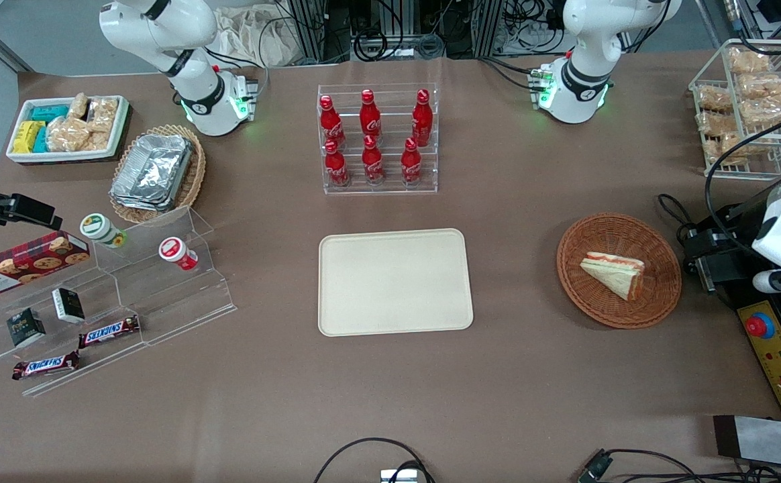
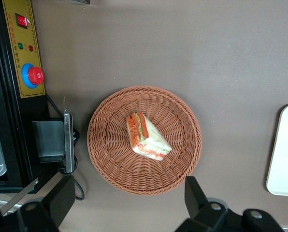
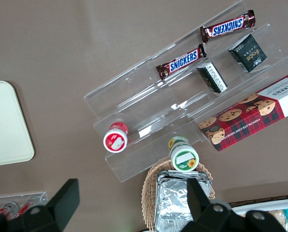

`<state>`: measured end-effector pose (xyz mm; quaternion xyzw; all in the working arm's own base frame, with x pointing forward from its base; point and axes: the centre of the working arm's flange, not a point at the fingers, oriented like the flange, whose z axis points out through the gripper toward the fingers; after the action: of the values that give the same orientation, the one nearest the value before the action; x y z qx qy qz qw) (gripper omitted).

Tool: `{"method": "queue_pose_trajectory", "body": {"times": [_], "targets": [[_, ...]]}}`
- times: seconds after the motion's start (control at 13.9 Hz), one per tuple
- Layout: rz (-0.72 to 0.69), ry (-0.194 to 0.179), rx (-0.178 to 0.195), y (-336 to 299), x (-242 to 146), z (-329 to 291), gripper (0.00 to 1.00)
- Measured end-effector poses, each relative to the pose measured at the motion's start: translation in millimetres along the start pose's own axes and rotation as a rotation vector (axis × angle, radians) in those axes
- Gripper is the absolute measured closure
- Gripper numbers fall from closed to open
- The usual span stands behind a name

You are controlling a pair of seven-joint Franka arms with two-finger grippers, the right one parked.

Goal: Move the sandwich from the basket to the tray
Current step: 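Move the left gripper down over the wrapped sandwich in the wicker basket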

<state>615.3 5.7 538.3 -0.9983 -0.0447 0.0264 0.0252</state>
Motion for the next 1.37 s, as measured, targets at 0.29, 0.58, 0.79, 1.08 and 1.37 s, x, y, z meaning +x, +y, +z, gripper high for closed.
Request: {"method": "queue_pose_trajectory", "body": {"times": [0.29, 0.58, 0.79, 1.08, 1.37], "targets": [[-0.013, -0.012, 0.002, -8.0, 0.0, 2.3, 0.0], [-0.067, -0.054, 0.004, -17.7, 1.9, 16.3, 0.0], [-0.253, -0.107, 0.014, -18.1, 4.0, 42.9, 0.0], [-0.379, -0.099, 0.018, -21.7, -1.6, 89.7, 0.0], [-0.439, -0.06, -0.004, -49.7, -25.3, 149.2, 0.0]]}}
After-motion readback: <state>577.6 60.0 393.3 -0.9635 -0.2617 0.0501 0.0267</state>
